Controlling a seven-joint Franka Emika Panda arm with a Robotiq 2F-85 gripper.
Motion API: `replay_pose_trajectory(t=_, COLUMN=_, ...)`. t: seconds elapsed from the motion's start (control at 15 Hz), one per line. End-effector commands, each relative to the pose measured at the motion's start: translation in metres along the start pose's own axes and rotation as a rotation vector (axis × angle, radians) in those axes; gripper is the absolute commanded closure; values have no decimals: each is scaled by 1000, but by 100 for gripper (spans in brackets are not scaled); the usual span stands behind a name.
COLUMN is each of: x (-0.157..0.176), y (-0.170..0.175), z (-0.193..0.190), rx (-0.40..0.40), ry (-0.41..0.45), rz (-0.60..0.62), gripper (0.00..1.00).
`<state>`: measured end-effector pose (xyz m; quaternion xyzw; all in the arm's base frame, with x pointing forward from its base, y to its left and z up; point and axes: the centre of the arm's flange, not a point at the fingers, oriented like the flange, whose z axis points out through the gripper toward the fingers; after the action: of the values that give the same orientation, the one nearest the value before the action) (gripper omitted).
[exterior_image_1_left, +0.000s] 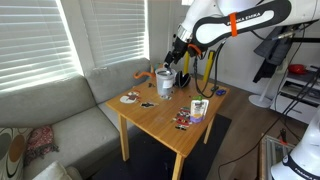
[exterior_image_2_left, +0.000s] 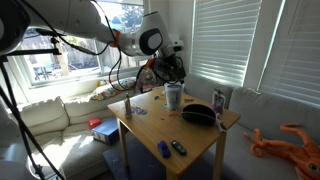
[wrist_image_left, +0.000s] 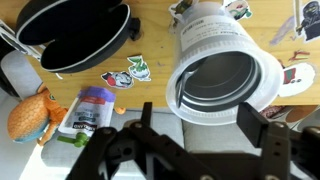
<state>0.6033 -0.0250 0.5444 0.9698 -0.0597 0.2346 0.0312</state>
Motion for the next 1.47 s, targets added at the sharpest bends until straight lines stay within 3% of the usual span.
replay_pose_trajectory(t=0.0, x=17, y=0, z=10, rx=14, ry=-18, rz=-23, gripper=31)
replay_pose_trajectory(t=0.13, x=19, y=0, z=15, rx=17, ry=-25, rz=-28, gripper=34)
replay_pose_trajectory(t=0.2, x=20, y=0, z=17, rx=18, ry=-27, rz=-29, gripper=41)
replay_pose_trajectory(t=0.27, x=20, y=0, z=19, rx=17, ry=-28, rz=-30, gripper=39)
replay_pose_trajectory(t=0.4, x=21, y=0, z=23, rx=21, ry=-31, rz=-34, gripper=46)
replay_pose_trajectory(t=0.47, x=21, y=0, z=24, rx=21, ry=-32, rz=-37, gripper=52)
replay_pose_trajectory(t=0.6, x=22, y=0, z=25, rx=22, ry=-31, rz=-39, gripper=76)
replay_pose_trajectory(t=0.67, x=23, y=-1, z=26, rx=22, ry=-31, rz=-41, gripper=77)
replay_pose_trajectory(t=0.87, x=23, y=0, z=27, rx=17, ry=-32, rz=-41, gripper=98)
replay_pose_trajectory(t=1.4, x=24, y=2, z=8, rx=13, ry=-32, rz=-45, gripper=99)
